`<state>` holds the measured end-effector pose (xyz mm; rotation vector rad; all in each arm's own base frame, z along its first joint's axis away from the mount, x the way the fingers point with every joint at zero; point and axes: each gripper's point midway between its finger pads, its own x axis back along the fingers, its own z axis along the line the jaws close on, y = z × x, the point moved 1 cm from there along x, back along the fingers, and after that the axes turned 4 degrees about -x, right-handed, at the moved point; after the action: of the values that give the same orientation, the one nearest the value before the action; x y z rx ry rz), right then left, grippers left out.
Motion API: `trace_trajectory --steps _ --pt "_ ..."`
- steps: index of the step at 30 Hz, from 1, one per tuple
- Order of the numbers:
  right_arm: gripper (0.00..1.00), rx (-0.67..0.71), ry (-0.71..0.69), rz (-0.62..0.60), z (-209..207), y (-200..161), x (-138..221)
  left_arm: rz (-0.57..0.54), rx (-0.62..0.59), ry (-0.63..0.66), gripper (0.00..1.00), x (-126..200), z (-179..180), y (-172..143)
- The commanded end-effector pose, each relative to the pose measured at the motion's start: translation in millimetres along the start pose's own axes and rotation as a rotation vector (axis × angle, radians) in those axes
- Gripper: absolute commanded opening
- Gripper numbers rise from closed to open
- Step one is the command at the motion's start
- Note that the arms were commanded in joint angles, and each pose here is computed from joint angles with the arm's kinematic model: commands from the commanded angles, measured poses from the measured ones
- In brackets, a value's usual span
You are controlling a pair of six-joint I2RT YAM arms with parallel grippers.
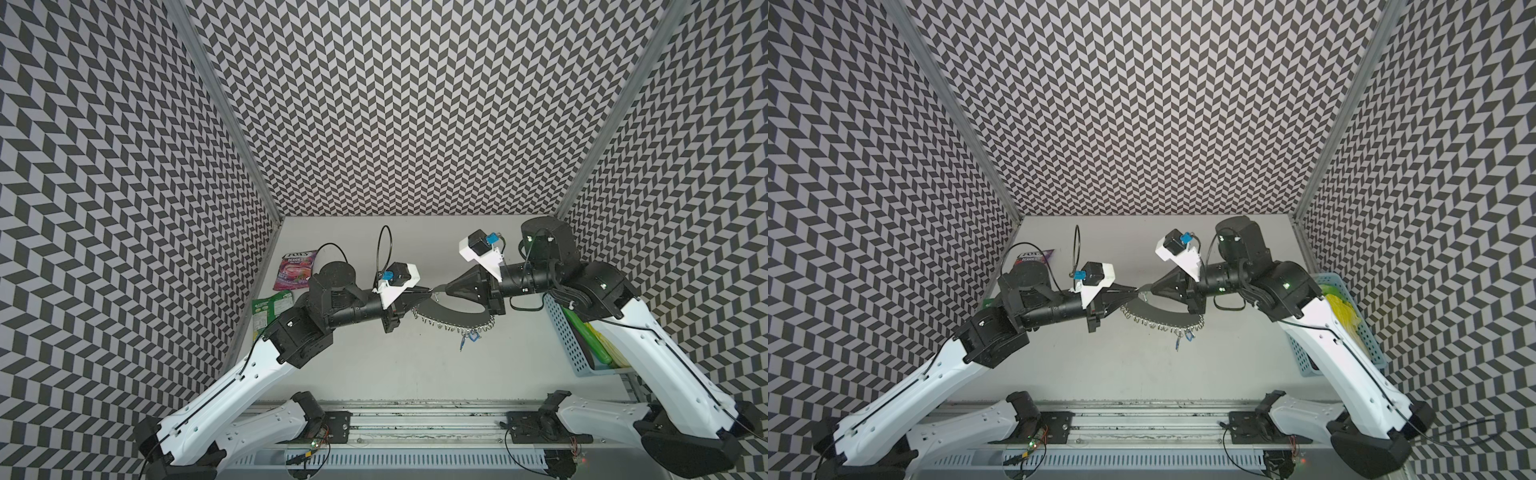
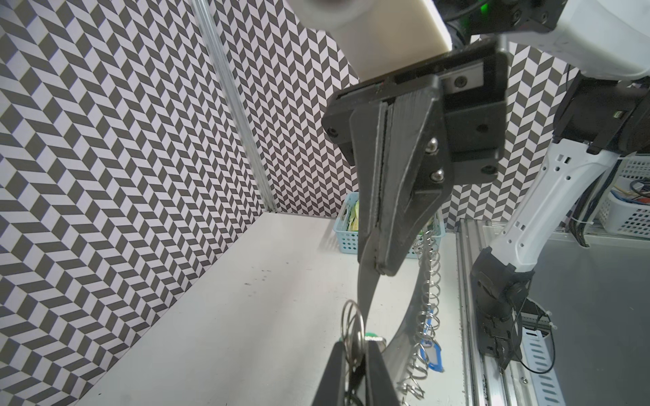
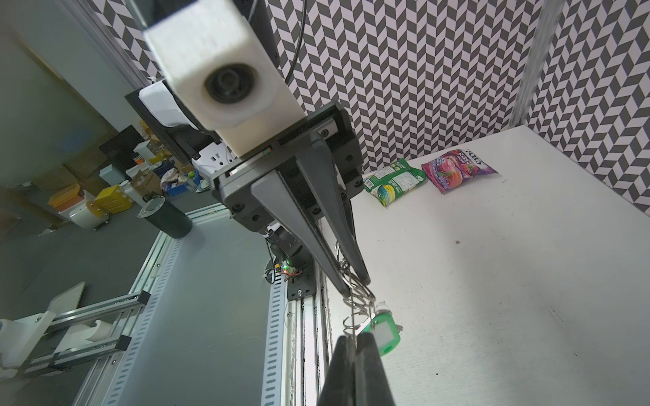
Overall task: Attach keys to a key ring
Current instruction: Insert the key onto the keyring.
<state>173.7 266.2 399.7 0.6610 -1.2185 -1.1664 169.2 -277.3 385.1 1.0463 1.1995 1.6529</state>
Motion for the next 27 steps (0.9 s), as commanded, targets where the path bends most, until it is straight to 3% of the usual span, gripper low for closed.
trace_trajectory --steps 1,8,14,27 --pt "0.00 -0.024 -0.021 -0.050 -8.1 11.1 -4.4 -0.113 -0.087 0.133 0.00 8.9 22.4 34.9" --pt "0.00 0.004 -0.010 -0.070 -4.3 24.8 -1.3 -0.070 -0.108 0.104 0.00 -0.4 19.7 22.8" --pt "0.00 0.021 -0.057 -0.027 -8.9 27.6 -3.0 -0.002 -0.165 0.159 0.00 -2.1 27.7 4.1" --pt "0.00 0.055 -0.162 0.018 -18.9 39.5 -12.9 0.033 -0.222 0.232 0.00 -19.2 45.4 -11.5"
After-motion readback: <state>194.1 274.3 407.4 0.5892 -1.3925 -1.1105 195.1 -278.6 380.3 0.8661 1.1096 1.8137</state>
